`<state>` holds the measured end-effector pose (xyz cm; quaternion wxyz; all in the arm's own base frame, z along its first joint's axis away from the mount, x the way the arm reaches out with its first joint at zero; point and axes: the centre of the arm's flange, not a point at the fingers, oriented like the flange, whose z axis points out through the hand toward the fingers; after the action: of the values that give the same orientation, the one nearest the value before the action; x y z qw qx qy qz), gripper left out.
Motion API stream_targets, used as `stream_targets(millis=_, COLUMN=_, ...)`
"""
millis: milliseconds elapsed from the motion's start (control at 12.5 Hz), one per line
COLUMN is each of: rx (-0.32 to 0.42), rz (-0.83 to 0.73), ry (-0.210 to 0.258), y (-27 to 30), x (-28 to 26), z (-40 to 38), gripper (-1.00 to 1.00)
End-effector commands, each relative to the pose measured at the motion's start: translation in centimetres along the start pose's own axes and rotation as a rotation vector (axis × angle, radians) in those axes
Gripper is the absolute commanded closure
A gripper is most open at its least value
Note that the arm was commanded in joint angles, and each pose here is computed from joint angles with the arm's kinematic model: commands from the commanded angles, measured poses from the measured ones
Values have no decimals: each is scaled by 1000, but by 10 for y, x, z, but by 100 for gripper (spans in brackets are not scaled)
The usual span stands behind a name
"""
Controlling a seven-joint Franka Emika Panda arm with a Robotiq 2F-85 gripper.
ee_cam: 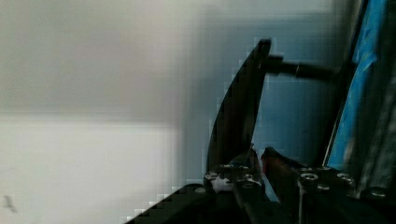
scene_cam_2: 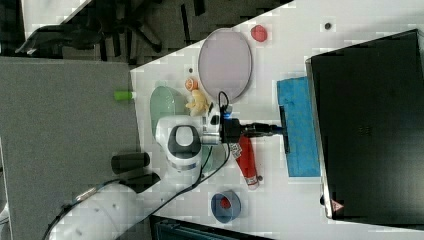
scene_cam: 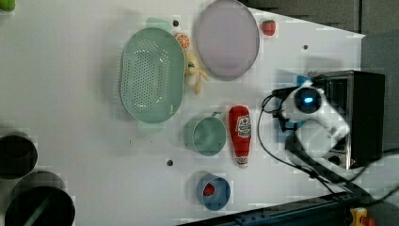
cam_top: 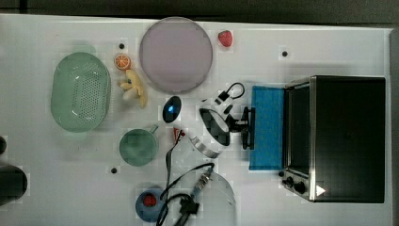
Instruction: Flap open oven.
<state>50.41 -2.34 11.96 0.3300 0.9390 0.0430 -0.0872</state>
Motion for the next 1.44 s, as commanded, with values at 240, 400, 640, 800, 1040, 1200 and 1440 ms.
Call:
stream_targets(millis=240, rx=-31, rz=152, ry=27, y=-11, x=15, z=-10, gripper=65)
stream_targets(millis=400, rx=-11, rz=200, ry=77, y=7, x=29, z=-38, gripper=65)
stream_targets(millis=640, rx=109, rz=374, ry=110, y=48, x=39, z=-97, gripper=65)
stream_targets(millis=800, rx=252, rz=540, ry=80, y=79, x=35, z=-135, gripper=65)
stream_targets(millis=1040, rx=460, rz=747, ry=9, y=123, x=19, z=-185, gripper=65)
stream_targets(millis=1200, rx=607, rz=865, ry=-51, y=157, x=2, z=-219, gripper=65)
stream_targets(millis=1440, rx=701, rz=934, ry=-76, y=215, x=-36, z=-271, gripper=65)
